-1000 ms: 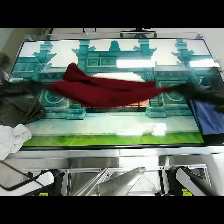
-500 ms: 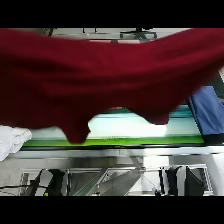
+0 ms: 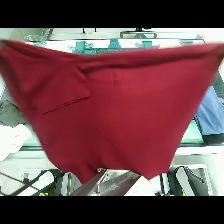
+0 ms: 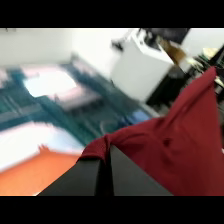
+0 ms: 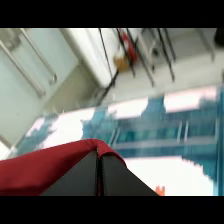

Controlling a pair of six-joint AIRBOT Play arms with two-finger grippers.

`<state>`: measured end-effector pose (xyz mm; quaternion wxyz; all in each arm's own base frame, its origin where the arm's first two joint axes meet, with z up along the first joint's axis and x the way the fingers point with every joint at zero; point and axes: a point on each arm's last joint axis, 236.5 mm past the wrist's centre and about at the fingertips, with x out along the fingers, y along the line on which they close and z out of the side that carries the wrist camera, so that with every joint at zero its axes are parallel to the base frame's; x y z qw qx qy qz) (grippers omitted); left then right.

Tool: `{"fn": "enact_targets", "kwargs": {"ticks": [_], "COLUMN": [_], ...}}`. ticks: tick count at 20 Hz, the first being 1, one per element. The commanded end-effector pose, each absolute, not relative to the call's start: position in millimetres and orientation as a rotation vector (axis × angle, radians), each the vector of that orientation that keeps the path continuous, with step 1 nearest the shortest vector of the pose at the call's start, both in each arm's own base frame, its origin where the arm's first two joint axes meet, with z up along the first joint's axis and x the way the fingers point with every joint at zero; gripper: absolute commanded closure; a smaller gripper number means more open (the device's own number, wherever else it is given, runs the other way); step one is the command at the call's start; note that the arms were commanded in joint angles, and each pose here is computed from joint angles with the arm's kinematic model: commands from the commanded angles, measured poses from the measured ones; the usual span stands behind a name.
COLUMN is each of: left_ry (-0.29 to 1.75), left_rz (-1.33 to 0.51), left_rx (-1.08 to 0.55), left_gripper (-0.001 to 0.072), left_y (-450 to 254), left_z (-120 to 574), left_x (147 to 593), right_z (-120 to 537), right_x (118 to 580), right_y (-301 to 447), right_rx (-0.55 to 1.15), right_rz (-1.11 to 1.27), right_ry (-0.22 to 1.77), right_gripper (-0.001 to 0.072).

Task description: Fold the shirts.

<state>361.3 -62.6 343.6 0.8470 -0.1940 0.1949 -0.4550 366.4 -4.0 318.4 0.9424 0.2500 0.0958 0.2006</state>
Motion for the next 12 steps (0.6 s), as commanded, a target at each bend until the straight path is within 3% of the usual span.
{"fn": "enact_targets", "kwargs": {"ticks": [1, 6, 12], "left_ry": [0.796, 0.961, 0.951], "left_rz": [-0.893, -0.788, -0.725], "left_rx": [-0.475, -0.635, -0.656], "left_gripper": [0.0685, 0.0686, 0.0687], "left_y": [-82, -66, -42], "left_z": [182, 32, -41], "left_x": [426, 503, 571], "right_z": [160, -14, -78], "right_x": [428, 495, 545], "right_y": [6, 18, 14], "right_rx": [0.615, 0.762, 0.922], "right_rz": [0.336, 0.256, 0.268], "right_ry": [0.484, 0.695, 0.688], "right_gripper": [0.0702, 0.0702, 0.0702]}}
